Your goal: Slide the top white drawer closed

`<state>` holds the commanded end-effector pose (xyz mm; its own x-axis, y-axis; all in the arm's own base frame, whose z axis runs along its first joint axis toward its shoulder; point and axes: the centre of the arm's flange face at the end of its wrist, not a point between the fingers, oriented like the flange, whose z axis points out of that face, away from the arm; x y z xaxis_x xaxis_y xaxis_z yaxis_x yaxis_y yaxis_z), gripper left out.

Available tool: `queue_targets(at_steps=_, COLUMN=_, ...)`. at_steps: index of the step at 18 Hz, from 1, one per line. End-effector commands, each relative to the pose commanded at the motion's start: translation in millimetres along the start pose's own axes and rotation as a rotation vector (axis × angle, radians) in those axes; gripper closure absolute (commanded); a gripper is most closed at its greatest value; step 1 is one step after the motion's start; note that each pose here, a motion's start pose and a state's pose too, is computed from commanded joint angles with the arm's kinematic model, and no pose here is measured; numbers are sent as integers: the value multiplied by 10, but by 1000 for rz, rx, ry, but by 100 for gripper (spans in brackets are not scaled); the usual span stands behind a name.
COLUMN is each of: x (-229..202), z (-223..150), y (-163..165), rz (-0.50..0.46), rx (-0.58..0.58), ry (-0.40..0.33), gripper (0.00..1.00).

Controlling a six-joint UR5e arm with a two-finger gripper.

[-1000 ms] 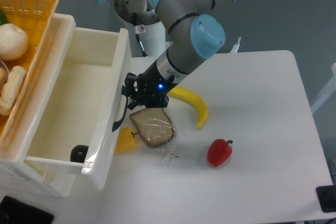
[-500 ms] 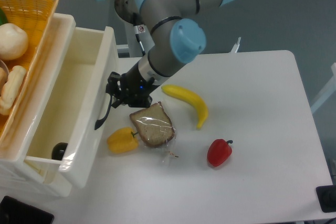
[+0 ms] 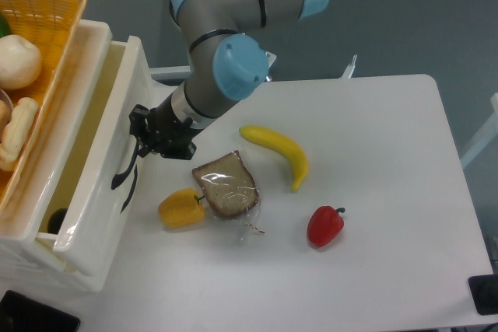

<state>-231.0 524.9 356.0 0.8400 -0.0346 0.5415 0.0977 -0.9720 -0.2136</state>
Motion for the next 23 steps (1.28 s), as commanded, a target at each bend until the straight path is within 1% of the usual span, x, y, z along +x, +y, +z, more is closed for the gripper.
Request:
queue_targets(at_steps=7, x=157, z=156, y=-43, rz=19, rx=-25, ry=10, gripper=98)
queue_targets(at_steps=17, x=83, z=140, y=-41, rz=14, rx=-24, ry=1, gripper=96)
queue_targets(at_steps=19, x=-17, z=58, y=-8, rz=3, rx=-15, ry=-13, gripper=92)
queue_targets(at_steps=21, x=-178, z=-101, y=38, rz=-19, rx=-3, ry=-42, gripper=88)
queue_targets(at_steps=22, x=-263, z=-188, y=69, rz=-31, rx=5, ry=-55, gripper=84)
queue_targets(at_steps=23, x=-364, z=-314, y=102, rz=-46, rx=23, ry=-67, gripper=78)
